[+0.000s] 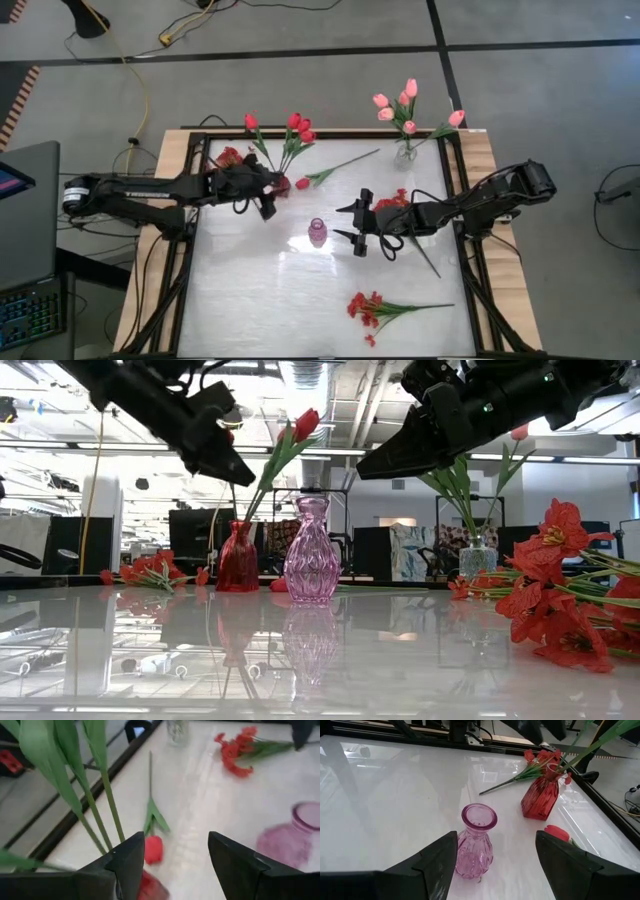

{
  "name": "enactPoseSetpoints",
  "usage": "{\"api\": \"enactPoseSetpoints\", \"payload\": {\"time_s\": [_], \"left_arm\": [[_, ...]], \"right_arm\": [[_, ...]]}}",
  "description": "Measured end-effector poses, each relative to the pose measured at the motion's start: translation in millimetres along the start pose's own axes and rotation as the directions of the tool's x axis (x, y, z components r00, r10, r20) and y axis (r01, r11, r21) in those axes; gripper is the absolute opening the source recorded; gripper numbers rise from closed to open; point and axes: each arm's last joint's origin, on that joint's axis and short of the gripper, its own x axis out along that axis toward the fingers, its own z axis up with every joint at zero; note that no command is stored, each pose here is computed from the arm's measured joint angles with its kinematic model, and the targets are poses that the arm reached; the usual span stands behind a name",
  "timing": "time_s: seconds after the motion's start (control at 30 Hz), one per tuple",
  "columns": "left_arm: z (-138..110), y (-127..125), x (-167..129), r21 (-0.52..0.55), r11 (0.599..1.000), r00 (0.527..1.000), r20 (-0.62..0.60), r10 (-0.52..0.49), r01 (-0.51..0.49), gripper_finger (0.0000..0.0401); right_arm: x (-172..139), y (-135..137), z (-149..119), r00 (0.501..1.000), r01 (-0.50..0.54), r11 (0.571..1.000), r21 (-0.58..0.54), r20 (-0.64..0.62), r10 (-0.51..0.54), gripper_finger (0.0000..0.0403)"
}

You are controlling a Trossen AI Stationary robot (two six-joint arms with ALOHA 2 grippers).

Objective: Sort flowers into vase by color
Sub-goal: Put the red flower into the red vase

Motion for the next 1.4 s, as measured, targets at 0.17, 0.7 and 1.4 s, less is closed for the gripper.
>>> {"api": "enactPoseSetpoints", "payload": {"time_s": [0.17, 0.7, 1.4], "left_arm": [[-7, 4, -16, -0.025, 1.0, 0.997, -0.075, -0.008, 0.006, 0.0208], [-27, -62, -40, -0.105, 0.979, 0.964, -0.184, -0.192, 0.175, 0.0208], [-78, -156, 7, 0.017, 0.945, 0.935, -0.151, -0.321, 0.327, 0.0208]], "right_arm": [[0, 0, 0, 1.0, 0.0, 1.0, 0.0, 0.0, 0.0, 0.0295], [0, 0, 0, 1.0, 0.0, 1.0, 0.0, -0.001, 0.0, 0.0295], [0, 0, 0, 1.0, 0.0, 1.0, -0.001, -0.002, 0.0, 0.0295]]}}
